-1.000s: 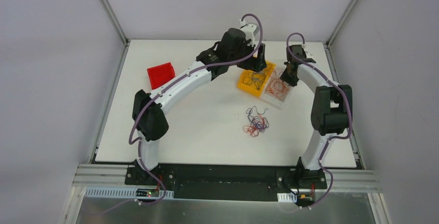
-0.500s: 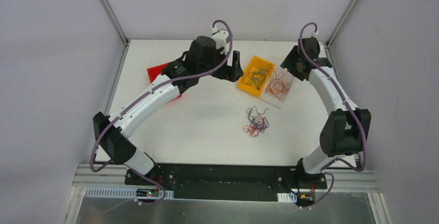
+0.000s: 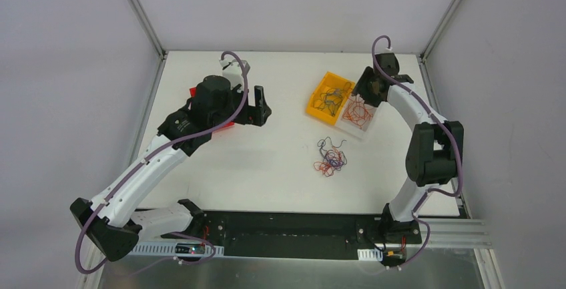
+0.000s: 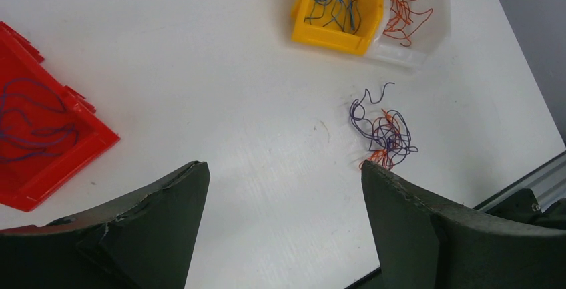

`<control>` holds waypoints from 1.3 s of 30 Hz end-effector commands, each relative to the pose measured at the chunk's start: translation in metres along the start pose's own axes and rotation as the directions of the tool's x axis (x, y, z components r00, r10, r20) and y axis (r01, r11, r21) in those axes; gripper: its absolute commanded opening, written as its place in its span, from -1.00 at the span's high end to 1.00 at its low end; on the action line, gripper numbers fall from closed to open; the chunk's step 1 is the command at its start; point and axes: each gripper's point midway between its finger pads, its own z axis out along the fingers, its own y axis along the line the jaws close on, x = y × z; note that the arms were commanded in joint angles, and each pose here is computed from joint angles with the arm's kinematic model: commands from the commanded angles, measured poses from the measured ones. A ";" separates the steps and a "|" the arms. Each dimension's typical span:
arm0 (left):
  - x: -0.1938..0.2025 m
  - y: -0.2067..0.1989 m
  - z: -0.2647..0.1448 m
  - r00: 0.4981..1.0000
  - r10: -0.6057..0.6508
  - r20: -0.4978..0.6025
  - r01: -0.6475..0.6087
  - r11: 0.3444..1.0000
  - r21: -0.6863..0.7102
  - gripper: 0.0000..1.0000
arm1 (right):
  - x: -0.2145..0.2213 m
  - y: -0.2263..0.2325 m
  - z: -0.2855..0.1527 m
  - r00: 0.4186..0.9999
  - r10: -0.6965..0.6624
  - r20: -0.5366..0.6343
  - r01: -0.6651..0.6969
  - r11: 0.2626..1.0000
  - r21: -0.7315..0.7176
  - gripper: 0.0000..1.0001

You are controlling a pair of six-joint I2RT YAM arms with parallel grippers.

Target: Untangle the cables

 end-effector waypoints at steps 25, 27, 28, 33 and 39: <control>-0.001 0.028 -0.022 0.998 0.048 0.029 -0.044 0.993 -0.108 -0.74 | 0.006 -0.054 0.027 0.999 0.044 0.020 -0.047 0.973 0.227 1.00; 0.003 0.025 -0.019 0.999 0.043 0.015 -0.041 0.995 -0.095 -0.74 | 0.010 -0.057 0.035 0.999 0.047 -0.005 -0.045 0.967 0.252 1.00; 0.006 0.025 -0.018 0.999 0.041 0.006 -0.041 0.995 -0.090 -0.73 | 0.013 -0.058 0.038 0.999 0.046 -0.021 -0.039 0.965 0.261 1.00; 0.015 0.022 -0.016 0.999 0.028 -0.017 -0.029 0.997 -0.068 -0.73 | 0.022 -0.066 0.058 0.997 0.047 -0.058 -0.028 0.953 0.301 1.00; 0.034 0.021 -0.012 0.998 0.017 -0.067 -0.020 0.999 -0.043 -0.73 | 0.021 -0.061 0.054 0.997 0.051 -0.059 -0.033 0.959 0.281 1.00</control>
